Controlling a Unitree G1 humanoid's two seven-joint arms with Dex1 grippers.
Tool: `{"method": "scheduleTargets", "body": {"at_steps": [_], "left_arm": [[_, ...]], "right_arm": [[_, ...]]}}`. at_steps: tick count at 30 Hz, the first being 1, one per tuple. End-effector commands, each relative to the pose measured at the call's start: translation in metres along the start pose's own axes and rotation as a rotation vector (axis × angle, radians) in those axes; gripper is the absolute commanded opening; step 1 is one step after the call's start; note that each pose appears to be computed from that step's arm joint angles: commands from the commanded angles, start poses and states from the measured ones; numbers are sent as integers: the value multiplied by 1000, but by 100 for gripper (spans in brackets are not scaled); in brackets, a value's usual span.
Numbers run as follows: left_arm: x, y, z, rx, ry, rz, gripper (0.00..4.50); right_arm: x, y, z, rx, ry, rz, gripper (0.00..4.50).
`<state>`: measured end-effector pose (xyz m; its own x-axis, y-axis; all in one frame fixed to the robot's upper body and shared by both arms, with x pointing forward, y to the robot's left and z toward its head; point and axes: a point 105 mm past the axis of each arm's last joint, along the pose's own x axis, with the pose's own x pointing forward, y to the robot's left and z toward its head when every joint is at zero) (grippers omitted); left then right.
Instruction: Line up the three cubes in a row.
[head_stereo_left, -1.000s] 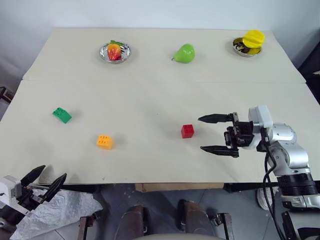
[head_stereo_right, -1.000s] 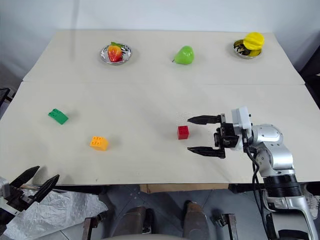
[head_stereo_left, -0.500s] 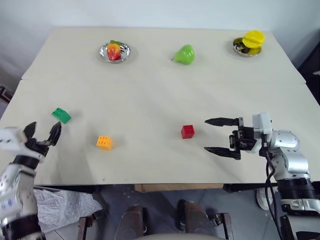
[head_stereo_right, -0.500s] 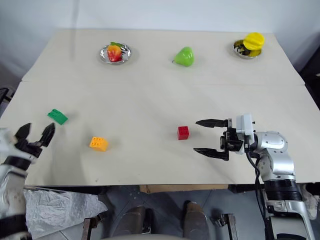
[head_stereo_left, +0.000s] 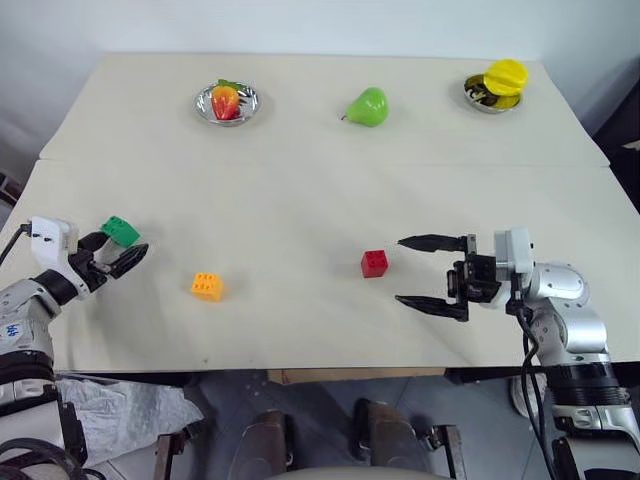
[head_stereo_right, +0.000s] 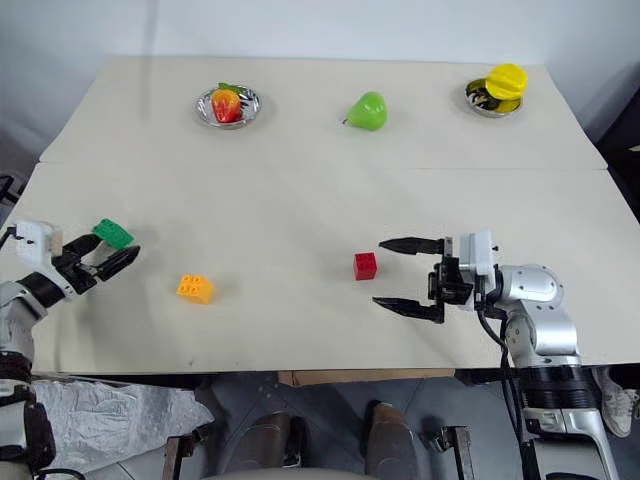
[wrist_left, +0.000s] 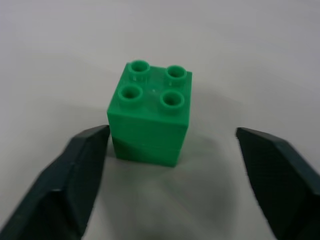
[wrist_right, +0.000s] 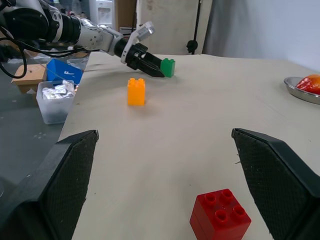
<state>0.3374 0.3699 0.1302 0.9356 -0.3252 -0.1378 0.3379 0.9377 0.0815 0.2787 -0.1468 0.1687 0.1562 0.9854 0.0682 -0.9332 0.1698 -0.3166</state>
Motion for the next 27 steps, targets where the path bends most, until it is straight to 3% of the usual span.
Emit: {"method": "scheduleTargets", "body": {"at_steps": [1,6,8,11,16,20,24,27], "left_arm": [[-3,3,15,45,-45,-28,298],[0,-3,9,60,-13,-73,150],[1,-4,7,70,-6,-84,148],[8,-17,26,82,-73,-189,148],[30,-82,69,217,-137,-566,148],[51,-167,100,332,-137,-898,148],[61,-238,106,376,-58,-1114,148],[65,-258,100,374,36,-1154,148]], "right_arm": [[1,1,9,-41,-15,-10,450],[2,2,8,-37,-13,-21,450],[2,2,9,-37,-12,-22,450],[-2,2,9,-29,3,-28,450],[-17,0,10,-16,43,-58,450],[-31,0,9,-5,84,-89,450],[-43,0,10,-5,110,-119,450],[-47,1,11,-4,116,-135,450]]}}
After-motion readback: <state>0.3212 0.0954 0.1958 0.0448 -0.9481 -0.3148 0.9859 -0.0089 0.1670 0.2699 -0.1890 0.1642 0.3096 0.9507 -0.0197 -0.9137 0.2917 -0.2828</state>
